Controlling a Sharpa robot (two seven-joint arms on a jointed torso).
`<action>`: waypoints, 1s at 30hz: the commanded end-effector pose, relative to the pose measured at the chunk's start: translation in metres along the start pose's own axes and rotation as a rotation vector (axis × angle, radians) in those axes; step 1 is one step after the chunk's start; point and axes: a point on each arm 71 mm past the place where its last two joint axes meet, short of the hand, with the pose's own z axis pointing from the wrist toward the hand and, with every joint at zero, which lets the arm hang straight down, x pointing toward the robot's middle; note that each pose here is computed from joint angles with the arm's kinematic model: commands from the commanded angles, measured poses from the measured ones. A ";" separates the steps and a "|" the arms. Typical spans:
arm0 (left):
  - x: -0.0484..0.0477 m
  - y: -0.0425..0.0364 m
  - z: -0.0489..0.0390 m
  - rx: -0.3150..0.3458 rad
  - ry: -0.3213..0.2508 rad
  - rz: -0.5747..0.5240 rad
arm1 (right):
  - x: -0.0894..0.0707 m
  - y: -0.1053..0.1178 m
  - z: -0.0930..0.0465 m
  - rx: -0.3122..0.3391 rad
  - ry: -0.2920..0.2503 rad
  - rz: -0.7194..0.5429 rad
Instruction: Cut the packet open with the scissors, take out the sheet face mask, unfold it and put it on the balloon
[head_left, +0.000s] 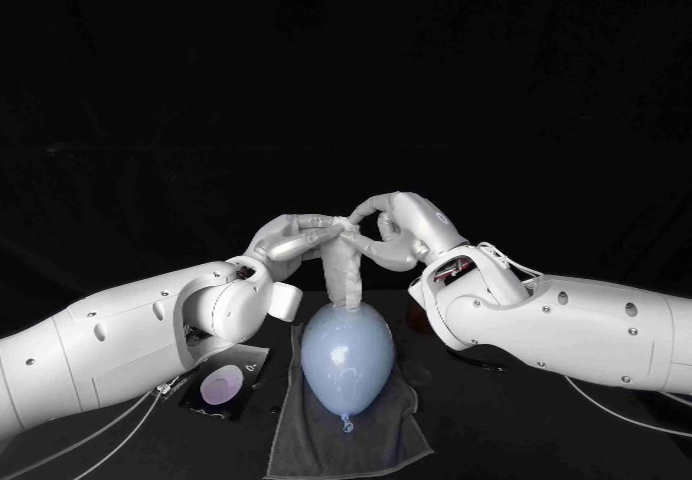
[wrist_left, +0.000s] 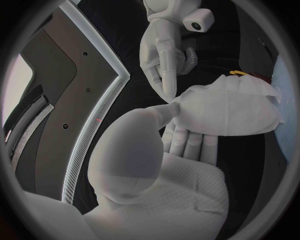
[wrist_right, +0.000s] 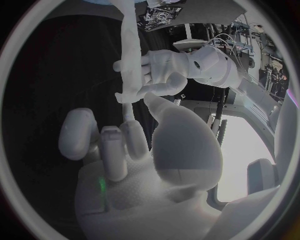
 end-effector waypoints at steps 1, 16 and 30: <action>0.0031 -0.0021 0.0010 0.013 0.015 -0.010 | 0.003 0.004 0.001 -0.028 0.012 -0.044; 0.0071 -0.0015 0.0009 0.004 0.047 -0.034 | 0.008 0.003 0.005 -0.026 0.033 -0.087; 0.0086 -0.0009 0.0009 -0.005 0.064 -0.063 | 0.012 0.004 0.004 -0.036 0.044 -0.114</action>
